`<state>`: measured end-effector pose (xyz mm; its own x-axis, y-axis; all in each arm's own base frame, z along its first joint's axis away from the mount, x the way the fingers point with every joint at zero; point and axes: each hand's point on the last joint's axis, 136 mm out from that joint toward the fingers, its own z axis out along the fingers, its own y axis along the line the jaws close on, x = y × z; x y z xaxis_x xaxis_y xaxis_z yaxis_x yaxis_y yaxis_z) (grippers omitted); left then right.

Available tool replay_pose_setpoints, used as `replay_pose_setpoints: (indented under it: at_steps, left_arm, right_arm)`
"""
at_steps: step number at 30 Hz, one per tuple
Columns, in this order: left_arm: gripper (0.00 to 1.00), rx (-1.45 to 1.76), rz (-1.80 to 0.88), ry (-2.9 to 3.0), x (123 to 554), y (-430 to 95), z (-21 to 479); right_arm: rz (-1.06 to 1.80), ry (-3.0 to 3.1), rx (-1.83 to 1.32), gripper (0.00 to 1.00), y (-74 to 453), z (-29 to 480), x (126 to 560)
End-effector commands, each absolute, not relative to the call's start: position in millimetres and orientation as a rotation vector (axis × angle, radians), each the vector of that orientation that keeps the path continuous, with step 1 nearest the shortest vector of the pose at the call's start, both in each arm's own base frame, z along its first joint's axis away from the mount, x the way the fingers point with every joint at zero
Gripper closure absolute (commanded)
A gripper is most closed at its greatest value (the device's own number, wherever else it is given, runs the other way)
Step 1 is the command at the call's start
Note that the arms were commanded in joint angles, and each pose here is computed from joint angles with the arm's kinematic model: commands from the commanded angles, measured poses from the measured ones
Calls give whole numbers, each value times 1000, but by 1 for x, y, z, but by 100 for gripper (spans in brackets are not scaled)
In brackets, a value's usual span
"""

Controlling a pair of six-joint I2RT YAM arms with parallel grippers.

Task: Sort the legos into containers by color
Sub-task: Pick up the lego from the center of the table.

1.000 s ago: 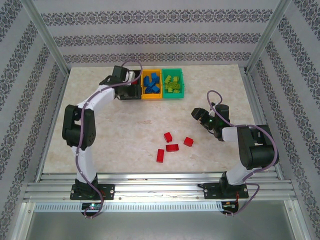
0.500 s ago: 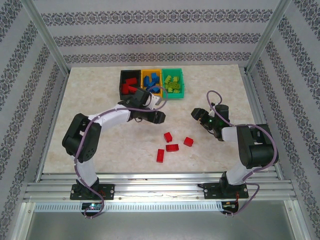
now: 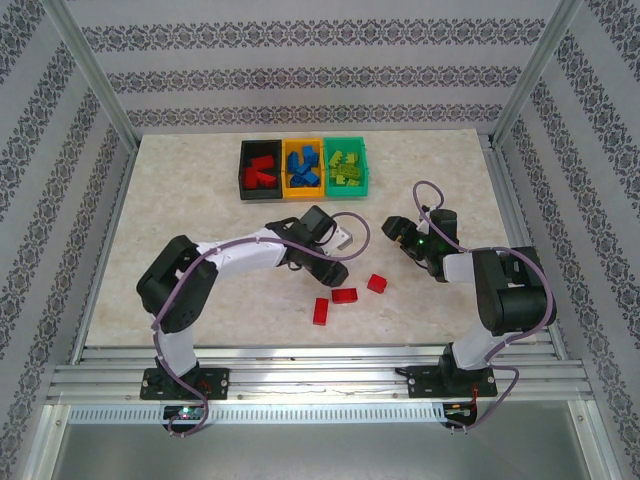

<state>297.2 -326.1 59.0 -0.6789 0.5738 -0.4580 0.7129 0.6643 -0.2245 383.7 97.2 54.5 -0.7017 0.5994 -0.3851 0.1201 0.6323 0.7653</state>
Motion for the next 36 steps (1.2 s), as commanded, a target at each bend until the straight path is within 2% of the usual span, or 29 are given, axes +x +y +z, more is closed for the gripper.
replay_pose_setpoints:
  at_steps: [1, 10, 20, 22, 25, 32, 36]
  left_arm:
    - [26, 1125, -449, 2551, 295, -322, 51]
    - [24, 1252, -447, 2588, 286, -330, 43]
    - [29, 1279, -452, 2641, 285, -335, 29]
    - [33, 1284, -427, 2653, 285, -333, 25]
    - [46, 1285, -407, 2665, 287, -331, 23]
    - [53, 1179, -389, 2637, 300, -332, 29]
    - [60, 1077, -404, 2606, 311, -328, 37]
  right_arm:
    - [1013, 2190, 528, 29, 104, 65, 390]
    - [1013, 2189, 524, 29, 105, 65, 390]
    - [1015, 2187, 522, 29, 105, 66, 390]
    - [1017, 2188, 522, 29, 105, 66, 390]
    - [1017, 2188, 523, 28, 105, 66, 390]
    - [1019, 2193, 527, 28, 105, 64, 390]
    - [1022, 2189, 525, 28, 106, 65, 390]
